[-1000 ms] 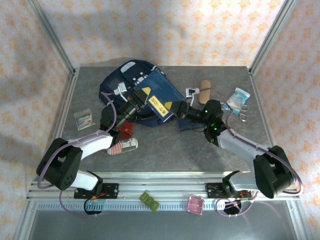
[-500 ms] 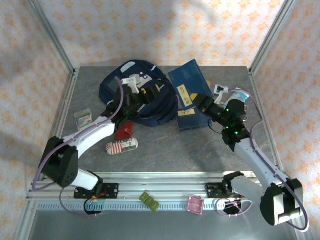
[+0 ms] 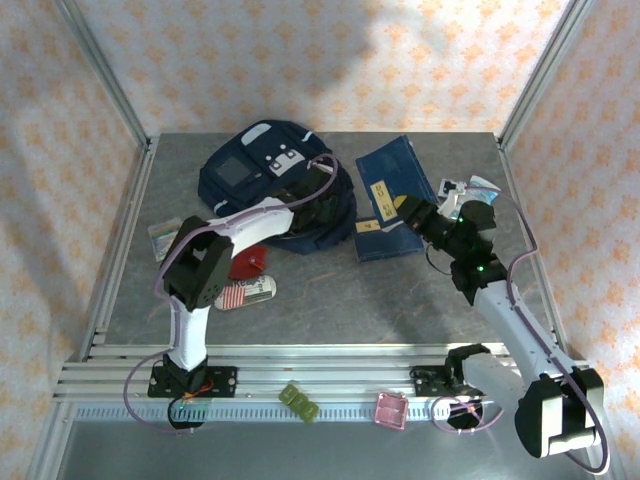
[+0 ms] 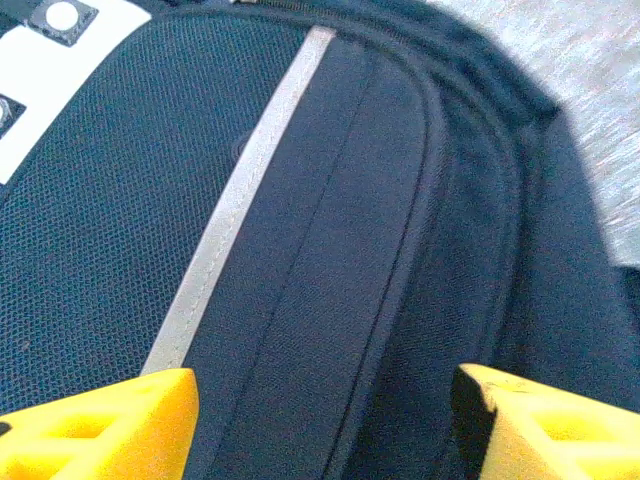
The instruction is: Pack the student bag
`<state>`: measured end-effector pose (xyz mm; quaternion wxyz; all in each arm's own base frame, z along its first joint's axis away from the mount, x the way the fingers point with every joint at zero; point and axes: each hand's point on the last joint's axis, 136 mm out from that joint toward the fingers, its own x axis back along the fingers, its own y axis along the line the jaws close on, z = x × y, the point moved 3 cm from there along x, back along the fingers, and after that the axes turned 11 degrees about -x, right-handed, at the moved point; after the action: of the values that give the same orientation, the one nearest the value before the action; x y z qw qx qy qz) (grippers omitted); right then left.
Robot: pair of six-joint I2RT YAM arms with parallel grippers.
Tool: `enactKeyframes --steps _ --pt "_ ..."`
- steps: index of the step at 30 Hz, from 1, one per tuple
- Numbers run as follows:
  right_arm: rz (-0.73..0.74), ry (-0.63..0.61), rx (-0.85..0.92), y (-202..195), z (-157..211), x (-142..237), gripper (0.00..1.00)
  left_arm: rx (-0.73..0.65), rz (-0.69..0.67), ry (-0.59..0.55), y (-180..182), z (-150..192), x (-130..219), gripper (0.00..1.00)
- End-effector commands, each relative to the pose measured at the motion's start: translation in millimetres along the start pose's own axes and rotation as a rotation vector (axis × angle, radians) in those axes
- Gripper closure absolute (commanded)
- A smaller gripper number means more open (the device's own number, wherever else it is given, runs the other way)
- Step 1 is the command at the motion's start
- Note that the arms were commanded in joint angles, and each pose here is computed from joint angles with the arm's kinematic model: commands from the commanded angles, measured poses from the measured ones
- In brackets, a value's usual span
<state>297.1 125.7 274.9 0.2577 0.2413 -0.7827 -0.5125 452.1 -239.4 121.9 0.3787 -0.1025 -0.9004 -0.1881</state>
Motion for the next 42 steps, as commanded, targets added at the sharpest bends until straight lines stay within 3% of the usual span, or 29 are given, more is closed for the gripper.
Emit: enactKeyframes --steps 1,4,7,10,11,13,14,20,29,35,42 --pt "-0.061 -0.019 0.067 19 -6 6 1.00 -0.130 -0.124 0.066 9 7 -4 0.31" --pt "-0.064 -0.013 0.068 21 -6 4 1.00 -0.157 -0.207 0.083 14 13 -15 0.33" --pt "-0.068 0.000 0.066 22 -6 2 1.00 -0.189 -0.221 0.091 12 17 -24 0.44" --pt "-0.066 0.002 0.063 23 -7 1 1.00 -0.225 -0.208 0.100 8 22 -34 0.62" --pt "-0.067 0.001 0.065 23 -7 1 1.00 -0.238 -0.189 0.104 5 23 -38 0.75" --pt "-0.065 -0.003 0.064 22 -7 2 1.00 -0.254 -0.159 0.109 1 26 -43 0.87" --pt "-0.063 -0.004 0.063 22 -7 2 1.00 -0.257 -0.151 0.109 0 26 -44 0.99" --pt "-0.024 -0.016 0.048 7 -5 2 1.00 -0.200 -0.133 0.033 15 -3 -16 1.00" --pt "-0.016 -0.016 -0.010 -18 3 -2 1.00 -0.070 -0.187 -0.231 77 -96 93 1.00" --pt "-0.045 0.108 -0.040 -25 21 -26 1.00 -0.040 -0.230 -0.311 94 -117 130 1.00" --pt "-0.147 0.303 -0.088 -9 58 -87 1.00 -0.010 -0.252 -0.380 105 -135 157 1.00"
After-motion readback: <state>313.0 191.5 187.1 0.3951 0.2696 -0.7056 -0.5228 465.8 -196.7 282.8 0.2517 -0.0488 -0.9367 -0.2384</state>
